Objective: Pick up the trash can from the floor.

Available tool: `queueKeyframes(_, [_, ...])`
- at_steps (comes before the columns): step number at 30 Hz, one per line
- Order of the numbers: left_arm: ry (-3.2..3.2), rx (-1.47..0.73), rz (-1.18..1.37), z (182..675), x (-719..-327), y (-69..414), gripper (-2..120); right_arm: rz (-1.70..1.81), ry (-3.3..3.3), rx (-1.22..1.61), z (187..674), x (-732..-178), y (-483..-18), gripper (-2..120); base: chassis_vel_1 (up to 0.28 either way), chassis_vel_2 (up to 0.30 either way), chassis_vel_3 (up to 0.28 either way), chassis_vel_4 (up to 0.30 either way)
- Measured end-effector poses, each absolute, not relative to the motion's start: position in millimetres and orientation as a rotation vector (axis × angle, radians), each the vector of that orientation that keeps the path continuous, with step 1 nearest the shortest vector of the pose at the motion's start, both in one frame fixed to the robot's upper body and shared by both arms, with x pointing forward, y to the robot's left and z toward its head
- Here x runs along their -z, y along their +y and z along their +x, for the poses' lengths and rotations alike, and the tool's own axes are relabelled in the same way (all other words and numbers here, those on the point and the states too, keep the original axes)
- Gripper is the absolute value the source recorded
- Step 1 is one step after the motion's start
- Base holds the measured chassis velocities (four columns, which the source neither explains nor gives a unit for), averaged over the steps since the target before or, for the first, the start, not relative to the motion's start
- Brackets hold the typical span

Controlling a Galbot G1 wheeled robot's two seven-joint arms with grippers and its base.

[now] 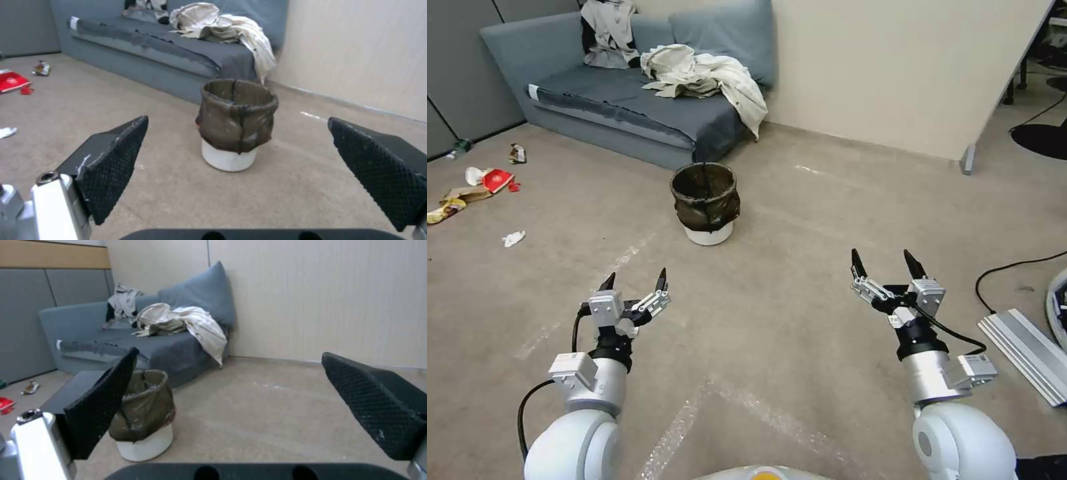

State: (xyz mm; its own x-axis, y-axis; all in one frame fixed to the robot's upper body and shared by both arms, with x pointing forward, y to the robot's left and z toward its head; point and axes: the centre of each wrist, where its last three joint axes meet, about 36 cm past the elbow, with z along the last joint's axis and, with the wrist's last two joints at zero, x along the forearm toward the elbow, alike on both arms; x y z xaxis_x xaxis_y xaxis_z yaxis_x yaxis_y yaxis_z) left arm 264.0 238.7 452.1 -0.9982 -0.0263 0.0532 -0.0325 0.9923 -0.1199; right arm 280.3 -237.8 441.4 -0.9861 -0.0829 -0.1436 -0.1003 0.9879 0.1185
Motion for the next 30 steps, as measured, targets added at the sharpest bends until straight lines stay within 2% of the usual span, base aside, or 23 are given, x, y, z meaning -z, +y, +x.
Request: queueKeyframes(30, [-3.094,-0.142,0.095,264,-449,240,100,-0.254,2.94,-0.24,281,-426,-238,100,-0.007,0.004,0.005,-0.006])
